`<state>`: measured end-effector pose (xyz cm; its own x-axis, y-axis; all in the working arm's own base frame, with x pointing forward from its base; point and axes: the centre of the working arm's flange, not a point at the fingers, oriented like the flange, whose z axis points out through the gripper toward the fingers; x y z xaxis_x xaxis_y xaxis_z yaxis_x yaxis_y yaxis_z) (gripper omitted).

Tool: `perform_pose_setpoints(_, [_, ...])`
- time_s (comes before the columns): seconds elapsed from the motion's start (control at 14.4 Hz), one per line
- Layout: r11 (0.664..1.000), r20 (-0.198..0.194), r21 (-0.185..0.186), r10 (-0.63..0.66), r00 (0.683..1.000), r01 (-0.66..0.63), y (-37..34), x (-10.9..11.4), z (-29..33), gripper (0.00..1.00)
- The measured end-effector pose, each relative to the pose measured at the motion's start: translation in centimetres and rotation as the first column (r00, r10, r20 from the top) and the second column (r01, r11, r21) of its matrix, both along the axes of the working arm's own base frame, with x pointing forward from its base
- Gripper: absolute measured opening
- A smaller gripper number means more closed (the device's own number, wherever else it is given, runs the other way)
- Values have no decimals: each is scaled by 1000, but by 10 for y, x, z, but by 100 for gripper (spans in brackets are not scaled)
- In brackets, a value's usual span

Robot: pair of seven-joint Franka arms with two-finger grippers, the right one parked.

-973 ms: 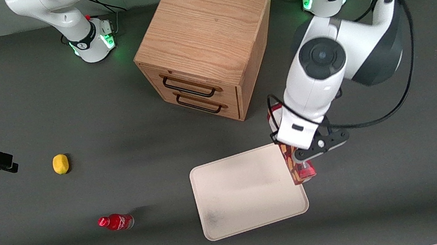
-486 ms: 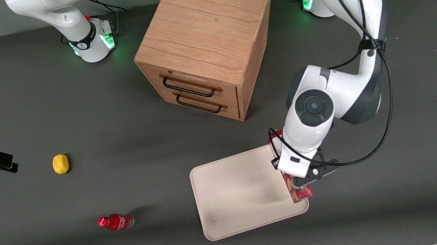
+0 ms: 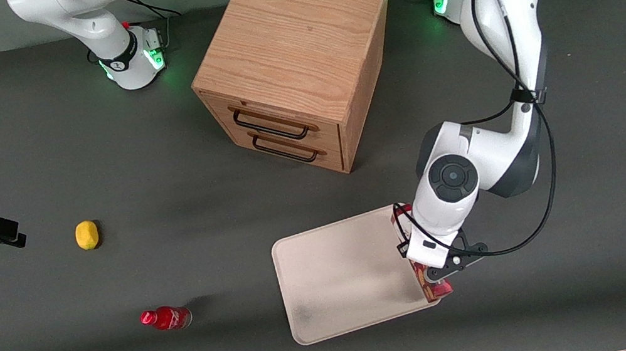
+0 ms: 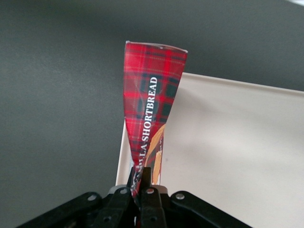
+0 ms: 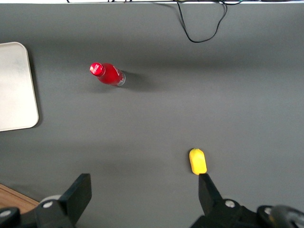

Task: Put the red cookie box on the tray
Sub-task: 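Lower the red box onto the tray and open the left gripper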

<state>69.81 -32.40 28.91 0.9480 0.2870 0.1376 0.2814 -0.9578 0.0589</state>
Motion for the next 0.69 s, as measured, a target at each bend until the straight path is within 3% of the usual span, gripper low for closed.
perform_pose_setpoints(0.28, [999, 32, 25, 25, 999, -26, -3, 1, -21, 4])
perform_pose_setpoints(0.69, [999, 35, 22, 25, 999, -26, -14, -4, -25, 4])
